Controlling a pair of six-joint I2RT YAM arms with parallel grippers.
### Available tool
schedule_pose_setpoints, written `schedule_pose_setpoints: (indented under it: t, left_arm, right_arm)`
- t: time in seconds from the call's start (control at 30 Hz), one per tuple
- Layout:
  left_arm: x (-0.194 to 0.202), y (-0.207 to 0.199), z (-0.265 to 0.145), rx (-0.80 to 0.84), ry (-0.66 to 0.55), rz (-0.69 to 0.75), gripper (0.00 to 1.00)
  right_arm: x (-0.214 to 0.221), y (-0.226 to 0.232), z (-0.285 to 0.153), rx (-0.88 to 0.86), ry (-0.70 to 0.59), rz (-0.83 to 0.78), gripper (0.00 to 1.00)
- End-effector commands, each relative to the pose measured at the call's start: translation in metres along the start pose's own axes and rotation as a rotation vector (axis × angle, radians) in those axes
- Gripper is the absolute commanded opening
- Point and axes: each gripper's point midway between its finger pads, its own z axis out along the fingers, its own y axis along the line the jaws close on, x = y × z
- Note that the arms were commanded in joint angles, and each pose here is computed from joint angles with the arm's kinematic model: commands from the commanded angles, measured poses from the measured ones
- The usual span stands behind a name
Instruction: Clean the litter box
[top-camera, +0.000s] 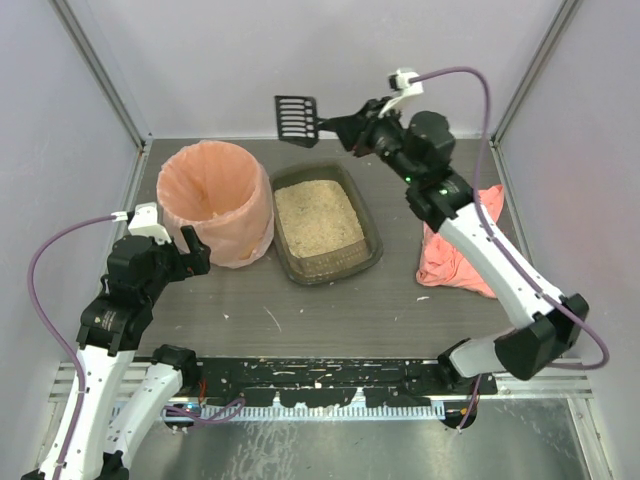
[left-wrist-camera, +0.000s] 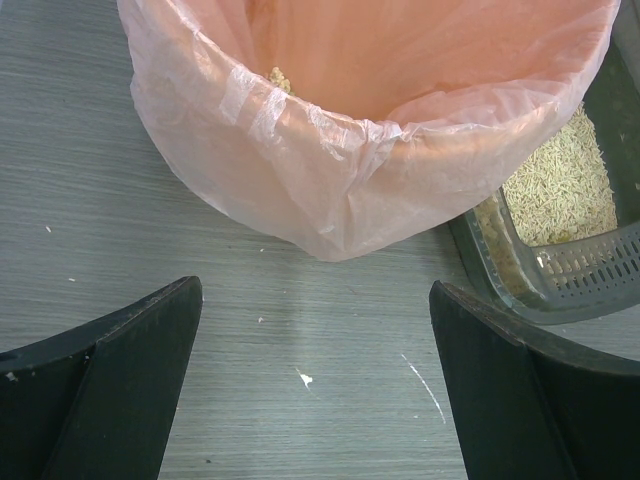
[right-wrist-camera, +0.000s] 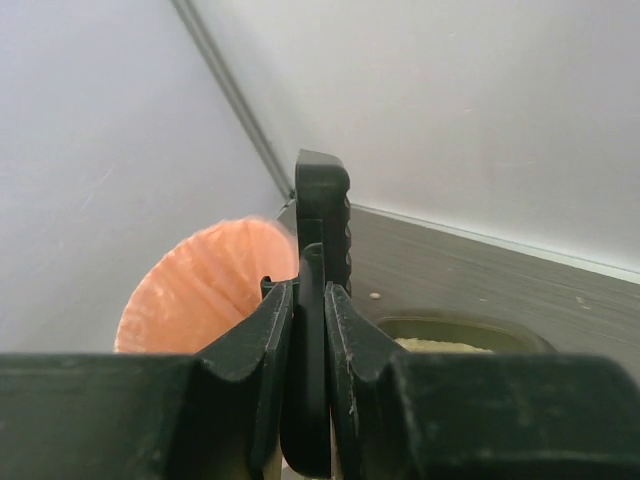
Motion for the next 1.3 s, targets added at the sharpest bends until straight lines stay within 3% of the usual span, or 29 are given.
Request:
schedule_pose_setpoints:
  t: [0.0, 0.3, 0.57, 0.93, 1.27]
  left_arm:
    - [-0.013, -0.001, -0.002, 0.000, -0.047, -0.016, 0.98]
    - [-0.012, -0.003, -0.002, 0.009, -0.042, -0.017, 0.98]
    - [-0.012, -0.003, -0.001, 0.008, -0.040, -0.016, 0.98]
    - [-0.012, -0.002, -0.001, 0.005, -0.042, -0.016, 0.98]
    - [-0.012, -0.002, -0.001, 0.006, -0.040, -0.017, 0.98]
  right_arm:
    - [-0.016, -0.011, -0.038, 0.087, 0.014, -0.013, 0.01]
    - [0.053, -0.082, -0.066, 0.384, 0.393, -0.226, 0.01]
    - [0.109, -0.105, -0.054, 0.435, 0.649, -0.324, 0.01]
    - [0.148, -0.103, -0.028, 0.631, 0.815, -0.682, 0.01]
    - [0.198, -0.105, -0.021, 0.594, 0.906, -0.688, 0.01]
